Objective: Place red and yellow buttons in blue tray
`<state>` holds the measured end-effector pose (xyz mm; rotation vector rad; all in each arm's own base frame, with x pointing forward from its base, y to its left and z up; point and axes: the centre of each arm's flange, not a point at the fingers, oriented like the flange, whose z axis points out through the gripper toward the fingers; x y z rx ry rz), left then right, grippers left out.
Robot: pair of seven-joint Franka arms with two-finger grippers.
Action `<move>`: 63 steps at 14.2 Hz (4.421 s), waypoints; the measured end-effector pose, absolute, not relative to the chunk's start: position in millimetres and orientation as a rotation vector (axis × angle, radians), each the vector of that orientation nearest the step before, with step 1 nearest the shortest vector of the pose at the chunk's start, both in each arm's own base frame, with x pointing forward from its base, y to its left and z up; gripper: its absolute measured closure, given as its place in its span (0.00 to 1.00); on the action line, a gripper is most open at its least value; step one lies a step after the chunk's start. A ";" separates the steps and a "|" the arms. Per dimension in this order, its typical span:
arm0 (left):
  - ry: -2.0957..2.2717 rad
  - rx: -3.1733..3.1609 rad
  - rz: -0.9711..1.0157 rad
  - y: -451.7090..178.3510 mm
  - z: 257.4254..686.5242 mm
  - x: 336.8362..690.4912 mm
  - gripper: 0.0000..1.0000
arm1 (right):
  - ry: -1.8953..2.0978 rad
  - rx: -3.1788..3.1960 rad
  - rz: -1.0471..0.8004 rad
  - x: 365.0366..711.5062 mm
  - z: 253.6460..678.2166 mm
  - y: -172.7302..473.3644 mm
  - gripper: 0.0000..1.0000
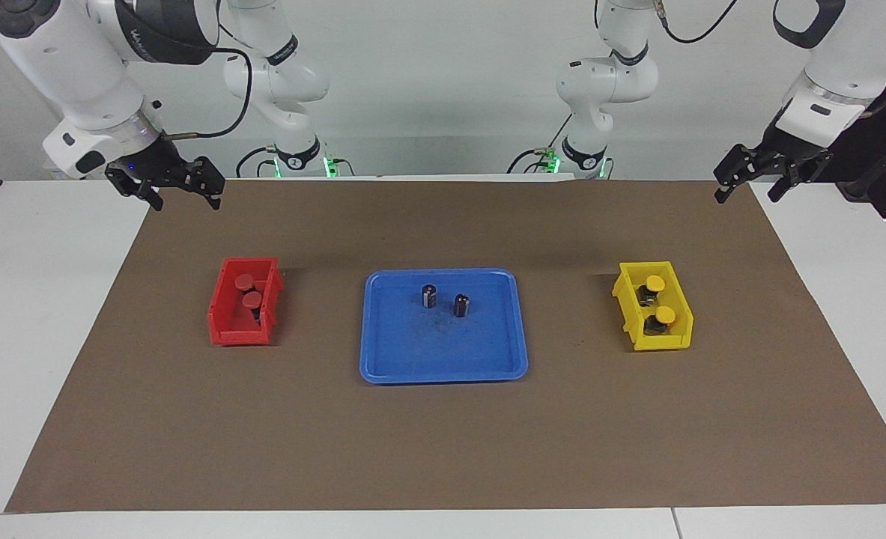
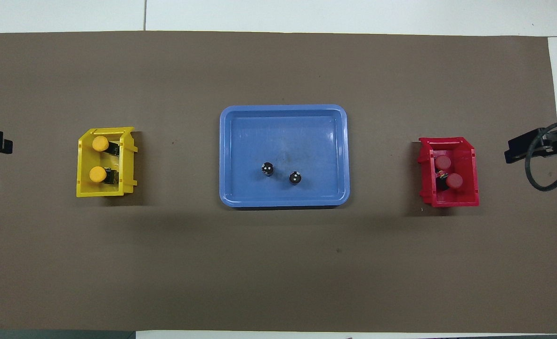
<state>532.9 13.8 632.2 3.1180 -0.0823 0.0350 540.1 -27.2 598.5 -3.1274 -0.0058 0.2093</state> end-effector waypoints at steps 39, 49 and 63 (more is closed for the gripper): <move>-0.095 3.126 0.006 -31.4 361.1 523.9 0.31 | -0.533 -3.076 0.117 506.8 349.6 -24.7 0.53; -0.076 3.126 0.028 -28.7 365.2 523.2 0.58 | -0.520 -3.041 0.285 536.3 421.9 -27.7 0.59; 0.115 3.114 0.049 -81.0 515.8 558.6 0.58 | 0.159 -3.045 0.091 631.0 424.6 315.5 0.59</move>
